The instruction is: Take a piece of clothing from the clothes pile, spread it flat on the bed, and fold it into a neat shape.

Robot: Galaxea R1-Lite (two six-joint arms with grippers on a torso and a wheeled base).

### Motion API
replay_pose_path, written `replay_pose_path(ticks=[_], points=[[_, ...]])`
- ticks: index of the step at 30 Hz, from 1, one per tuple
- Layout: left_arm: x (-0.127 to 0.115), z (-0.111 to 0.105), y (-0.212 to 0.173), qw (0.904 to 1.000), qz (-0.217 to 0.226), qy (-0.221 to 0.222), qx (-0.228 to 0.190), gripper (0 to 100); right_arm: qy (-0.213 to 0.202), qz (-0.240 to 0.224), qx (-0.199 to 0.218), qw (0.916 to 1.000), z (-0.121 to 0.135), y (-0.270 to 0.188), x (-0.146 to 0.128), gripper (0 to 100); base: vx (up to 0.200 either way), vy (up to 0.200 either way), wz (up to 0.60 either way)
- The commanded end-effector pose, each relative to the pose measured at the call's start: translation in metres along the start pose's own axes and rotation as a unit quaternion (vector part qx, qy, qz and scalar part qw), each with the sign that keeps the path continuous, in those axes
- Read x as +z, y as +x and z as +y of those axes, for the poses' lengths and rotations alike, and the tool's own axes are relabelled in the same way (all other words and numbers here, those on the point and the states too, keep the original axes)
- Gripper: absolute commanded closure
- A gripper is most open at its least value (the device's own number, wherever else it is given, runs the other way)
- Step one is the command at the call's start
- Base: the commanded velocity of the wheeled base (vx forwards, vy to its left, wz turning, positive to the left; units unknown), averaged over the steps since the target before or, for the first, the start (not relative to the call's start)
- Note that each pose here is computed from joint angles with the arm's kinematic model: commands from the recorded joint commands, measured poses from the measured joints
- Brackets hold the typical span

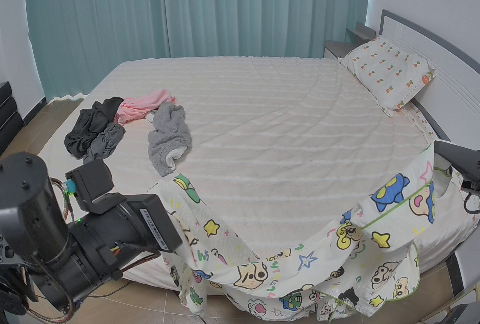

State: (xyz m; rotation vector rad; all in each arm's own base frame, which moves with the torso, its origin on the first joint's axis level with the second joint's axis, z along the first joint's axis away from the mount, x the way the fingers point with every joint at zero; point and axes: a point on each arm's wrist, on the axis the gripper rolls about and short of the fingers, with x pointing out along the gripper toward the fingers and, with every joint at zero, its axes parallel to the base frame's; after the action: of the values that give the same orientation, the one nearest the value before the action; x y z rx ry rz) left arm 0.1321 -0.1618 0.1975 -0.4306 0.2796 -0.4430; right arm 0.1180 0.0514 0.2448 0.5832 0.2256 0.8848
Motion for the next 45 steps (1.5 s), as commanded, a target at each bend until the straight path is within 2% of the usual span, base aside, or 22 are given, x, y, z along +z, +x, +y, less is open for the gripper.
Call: replay_pose_path(ticks=[1,5,14,24,32,39,45], points=[[-0.019,0.009,0.029,0.9981,0.033,0.017,0.048,100,0.032,0.021,-0.055,0.9978,-0.032,0.019,0.000,100,0.000,0.000,0.00],[-0.020,0.009,0.048,0.9973,0.030,-0.010,0.067,100,0.049,0.034,-0.082,0.9949,-0.053,0.034,0.002,100,0.000,0.000,0.00],[-0.019,0.023,0.076,0.9930,0.024,-0.034,0.110,100,0.036,0.003,-0.087,0.9956,-0.080,0.054,0.012,100,0.000,0.000,0.00],[0.002,0.037,0.111,0.9883,-0.011,-0.049,0.144,100,0.018,-0.023,-0.085,0.9960,-0.095,0.067,0.024,100,0.200,0.000,0.00],[-0.005,0.057,0.139,0.9824,-0.002,-0.047,0.181,100,0.017,-0.023,-0.094,0.9951,-0.110,0.078,0.031,100,0.200,0.000,0.00],[-0.008,0.090,0.178,0.9738,0.004,-0.016,0.227,100,0.019,-0.028,-0.109,0.9935,-0.149,0.101,0.038,100,0.086,0.000,0.00],[-0.012,0.106,0.211,0.9701,0.002,-0.008,0.243,100,0.031,-0.018,-0.120,0.9921,-0.181,0.121,0.030,100,0.000,0.000,0.00]])
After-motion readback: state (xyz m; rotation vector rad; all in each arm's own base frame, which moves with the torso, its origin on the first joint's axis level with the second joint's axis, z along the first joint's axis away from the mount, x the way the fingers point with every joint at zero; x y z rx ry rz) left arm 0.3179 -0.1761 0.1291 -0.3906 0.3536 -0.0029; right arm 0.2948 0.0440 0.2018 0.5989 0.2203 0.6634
